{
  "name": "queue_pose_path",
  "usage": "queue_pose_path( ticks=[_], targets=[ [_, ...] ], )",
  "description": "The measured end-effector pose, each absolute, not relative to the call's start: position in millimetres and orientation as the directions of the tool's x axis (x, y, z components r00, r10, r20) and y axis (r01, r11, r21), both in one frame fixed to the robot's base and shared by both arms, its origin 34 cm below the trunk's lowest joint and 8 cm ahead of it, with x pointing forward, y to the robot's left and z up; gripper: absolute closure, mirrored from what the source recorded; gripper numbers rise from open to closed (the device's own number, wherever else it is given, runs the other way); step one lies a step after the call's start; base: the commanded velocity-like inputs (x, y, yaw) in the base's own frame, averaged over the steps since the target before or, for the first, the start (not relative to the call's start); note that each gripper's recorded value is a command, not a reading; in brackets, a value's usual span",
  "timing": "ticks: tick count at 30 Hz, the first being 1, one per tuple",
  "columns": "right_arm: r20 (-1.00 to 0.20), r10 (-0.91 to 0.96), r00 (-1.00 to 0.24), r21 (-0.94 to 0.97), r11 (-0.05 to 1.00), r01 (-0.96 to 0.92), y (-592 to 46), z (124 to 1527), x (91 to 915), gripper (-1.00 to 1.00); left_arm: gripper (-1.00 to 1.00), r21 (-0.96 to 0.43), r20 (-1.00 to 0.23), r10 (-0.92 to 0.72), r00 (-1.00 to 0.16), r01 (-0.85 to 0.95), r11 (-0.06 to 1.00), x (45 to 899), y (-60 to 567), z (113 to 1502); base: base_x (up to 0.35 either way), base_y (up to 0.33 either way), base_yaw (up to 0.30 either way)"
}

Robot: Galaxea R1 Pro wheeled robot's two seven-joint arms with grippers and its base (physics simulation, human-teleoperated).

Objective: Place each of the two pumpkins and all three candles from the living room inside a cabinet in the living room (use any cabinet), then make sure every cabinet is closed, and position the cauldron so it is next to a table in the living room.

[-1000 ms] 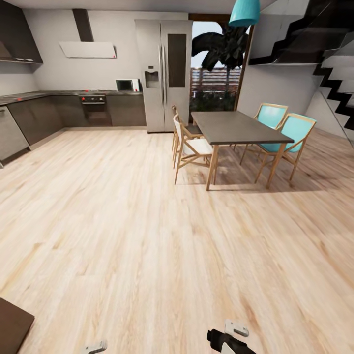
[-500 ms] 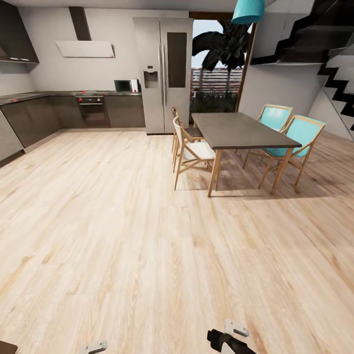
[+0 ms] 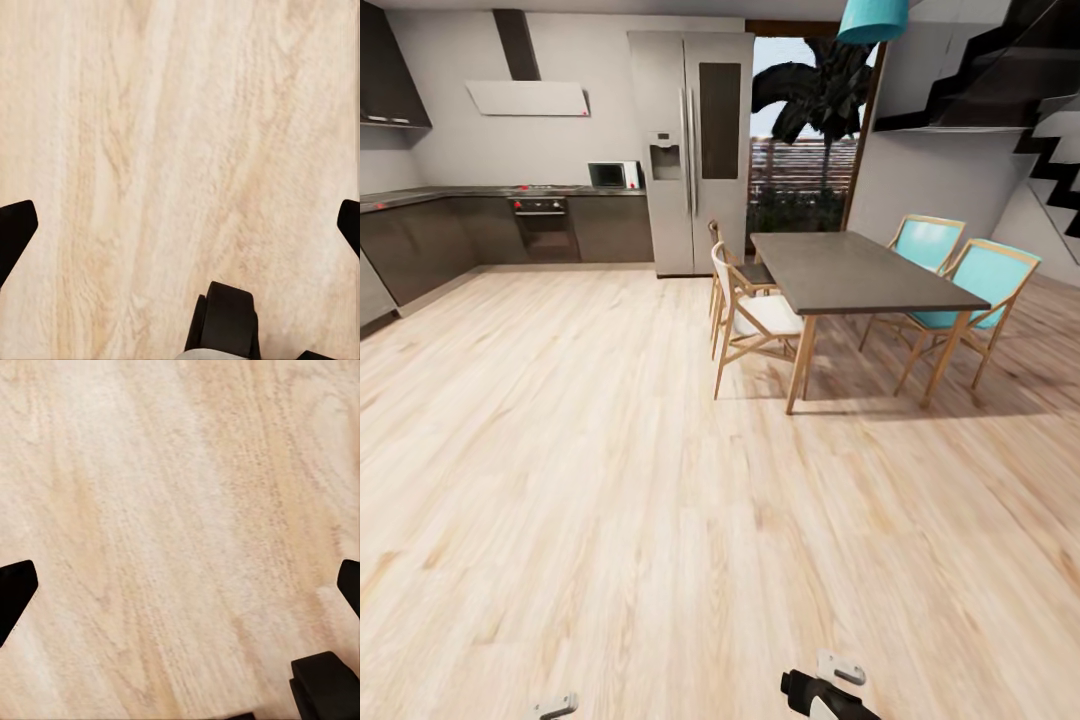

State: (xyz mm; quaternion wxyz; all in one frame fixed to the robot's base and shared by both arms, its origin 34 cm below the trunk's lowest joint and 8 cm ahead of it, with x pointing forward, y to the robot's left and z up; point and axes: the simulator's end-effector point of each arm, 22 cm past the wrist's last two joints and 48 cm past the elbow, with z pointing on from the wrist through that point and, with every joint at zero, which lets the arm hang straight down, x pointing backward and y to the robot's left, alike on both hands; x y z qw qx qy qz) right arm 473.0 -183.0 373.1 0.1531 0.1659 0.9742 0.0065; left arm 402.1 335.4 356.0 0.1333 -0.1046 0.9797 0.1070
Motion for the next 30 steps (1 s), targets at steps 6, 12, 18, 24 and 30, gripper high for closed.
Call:
queue_pose_path(
  ticks=[6, 12, 18, 24, 30],
  targets=[
    [-0.291, 0.324, -0.9, 0.062, 0.945, 0.32, -182.8, 372.8, 471.9, -1.0, -1.0, 0.181, -0.284, -0.176, -0.942, -0.233, 0.955, 402.3, 335.0, 356.0, 0.04, 0.0, 0.021],
    [-0.29, 0.322, -0.901, 0.061, 0.946, 0.318, -182.6, 372.7, 471.6, -1.0, -1.0, 0.18, -0.3, -0.175, -0.938, -0.236, 0.955, 405.1, 335.6, 356.9, 0.003, 0.0, 0.225],
    [-0.289, 0.321, -0.902, 0.061, 0.946, 0.318, -182.6, 372.7, 471.4, -1.0, -1.0, 0.18, -0.302, -0.175, -0.937, -0.236, 0.955, 405.4, 335.7, 357.0, 0.0, 0.0, 0.287],
    [-0.289, 0.321, -0.902, 0.061, 0.946, 0.317, -182.4, 372.7, 471.4, -1.0, -1.0, 0.18, -0.301, -0.175, -0.937, -0.236, 0.955, 405.2, 335.7, 357.0, 0.0, 0.0, 0.291],
    [-0.288, 0.321, -0.902, 0.062, 0.946, 0.317, -181.5, 372.7, 471.3, -1.0, -1.0, 0.18, -0.301, -0.175, -0.937, -0.236, 0.955, 405.2, 335.2, 356.9, 0.0, 0.0, 0.291]
  ],
)
